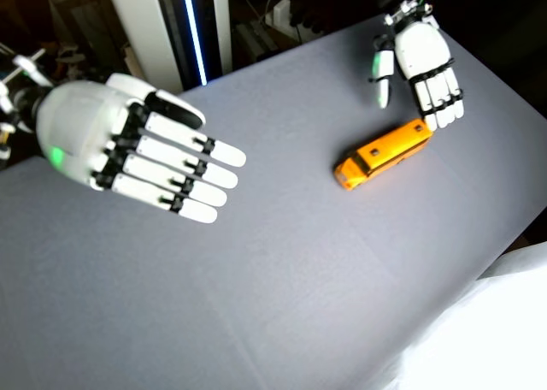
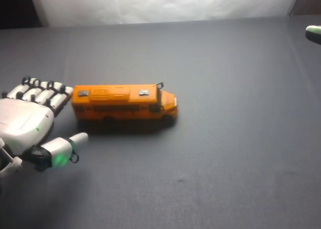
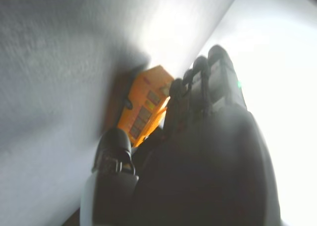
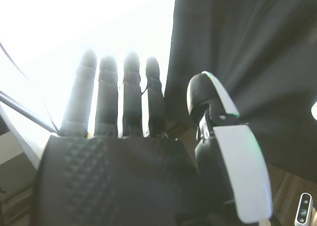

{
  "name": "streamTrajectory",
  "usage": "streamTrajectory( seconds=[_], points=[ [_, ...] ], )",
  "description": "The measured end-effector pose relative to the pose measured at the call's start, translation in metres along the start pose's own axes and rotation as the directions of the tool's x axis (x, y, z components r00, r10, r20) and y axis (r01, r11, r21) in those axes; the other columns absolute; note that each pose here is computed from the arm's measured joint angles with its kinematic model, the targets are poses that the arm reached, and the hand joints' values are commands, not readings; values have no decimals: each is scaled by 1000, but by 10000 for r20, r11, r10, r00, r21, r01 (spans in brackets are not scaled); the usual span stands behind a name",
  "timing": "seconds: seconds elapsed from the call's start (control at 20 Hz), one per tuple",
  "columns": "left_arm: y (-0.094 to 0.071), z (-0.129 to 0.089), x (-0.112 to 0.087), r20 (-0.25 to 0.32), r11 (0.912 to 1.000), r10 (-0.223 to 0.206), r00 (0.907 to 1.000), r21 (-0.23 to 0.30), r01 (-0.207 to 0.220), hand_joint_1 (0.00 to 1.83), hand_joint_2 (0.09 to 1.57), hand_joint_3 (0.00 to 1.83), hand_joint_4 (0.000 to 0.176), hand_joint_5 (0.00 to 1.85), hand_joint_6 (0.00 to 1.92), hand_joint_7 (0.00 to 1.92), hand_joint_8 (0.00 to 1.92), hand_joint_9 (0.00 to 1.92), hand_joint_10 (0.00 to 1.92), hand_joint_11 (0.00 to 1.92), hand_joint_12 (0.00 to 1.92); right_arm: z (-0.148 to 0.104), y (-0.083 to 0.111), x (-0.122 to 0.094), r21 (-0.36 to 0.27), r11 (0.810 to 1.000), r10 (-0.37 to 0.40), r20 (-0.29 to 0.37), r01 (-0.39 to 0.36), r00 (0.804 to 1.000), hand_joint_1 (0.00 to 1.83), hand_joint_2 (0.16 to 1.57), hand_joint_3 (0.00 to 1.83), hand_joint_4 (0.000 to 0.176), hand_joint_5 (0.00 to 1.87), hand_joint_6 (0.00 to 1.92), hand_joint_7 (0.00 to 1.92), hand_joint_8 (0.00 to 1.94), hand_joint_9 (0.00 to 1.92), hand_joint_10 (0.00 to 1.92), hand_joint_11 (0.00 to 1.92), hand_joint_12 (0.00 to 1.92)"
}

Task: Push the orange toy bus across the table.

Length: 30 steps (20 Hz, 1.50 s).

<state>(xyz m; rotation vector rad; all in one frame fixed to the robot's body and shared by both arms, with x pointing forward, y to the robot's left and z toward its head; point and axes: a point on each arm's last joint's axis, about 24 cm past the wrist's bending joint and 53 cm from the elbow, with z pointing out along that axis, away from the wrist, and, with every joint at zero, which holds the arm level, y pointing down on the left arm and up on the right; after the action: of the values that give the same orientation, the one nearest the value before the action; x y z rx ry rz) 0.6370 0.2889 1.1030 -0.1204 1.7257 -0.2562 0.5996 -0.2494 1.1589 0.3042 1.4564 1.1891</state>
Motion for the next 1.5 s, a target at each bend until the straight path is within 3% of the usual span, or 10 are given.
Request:
streamTrajectory(
  seconds=[0.4, 0.5, 0.55, 0.75, 0.9, 1.5],
  points=[
    [-9, -4, -1, 150, 9998, -140, 9998, 130, 138, 0, 1344, 1, 0, 106, 12, 100, 11, 85, 5, 36, 88, 0, 0, 0, 5, 10000, 4, 1, -4, 10000, 459, 1370, 0, 0, 383, 0, 378, 0, 299, 1, 300, 21],
    [-14, -6, -4, 307, 9995, -164, 9994, 269, 156, 0, 1370, 11, 0, 91, 7, 80, 8, 66, 9, 16, 12, 0, 0, 0, 8, 10000, 4, -1, -4, 10000, 378, 1359, 0, 0, 376, 0, 373, 0, 254, 0, 194, 0],
    [-17, -7, -7, 382, 9990, -232, 9990, 385, 217, 0, 1380, 14, 0, 89, 5, 76, 6, 66, 9, 20, 11, 0, 0, 0, 5, 10000, 4, 1, -4, 10000, 373, 1357, 0, 7, 379, 1, 370, 0, 250, 0, 186, 0],
    [-19, -8, -18, 793, 9975, -515, 9955, 531, 473, 0, 1381, 9, 0, 114, 12, 86, 8, 80, 12, 47, 23, 0, 0, 0, 5, 10000, 0, 1, 0, 10000, 373, 1370, 2, 0, 384, 0, 382, 2, 267, 4, 219, 14],
    [-25, -9, -17, 799, 9965, -471, 9957, 728, 413, 0, 1395, 9, 0, 124, 9, 94, 7, 85, 9, 59, 28, 0, 0, 0, 5, 10000, 4, 1, -4, 10000, 356, 1369, 1, 0, 389, 2, 388, 3, 292, 11, 260, 30],
    [-24, -9, -17, 805, 9968, -513, 9954, 658, 461, 0, 1418, 10, 0, 124, 1, 83, 3, 84, 2, 54, 27, 0, 0, 0, 6, 10000, 8, 0, -8, 10000, 368, 1371, 0, 0, 388, 3, 389, 6, 272, 3, 230, 14]
  ],
)
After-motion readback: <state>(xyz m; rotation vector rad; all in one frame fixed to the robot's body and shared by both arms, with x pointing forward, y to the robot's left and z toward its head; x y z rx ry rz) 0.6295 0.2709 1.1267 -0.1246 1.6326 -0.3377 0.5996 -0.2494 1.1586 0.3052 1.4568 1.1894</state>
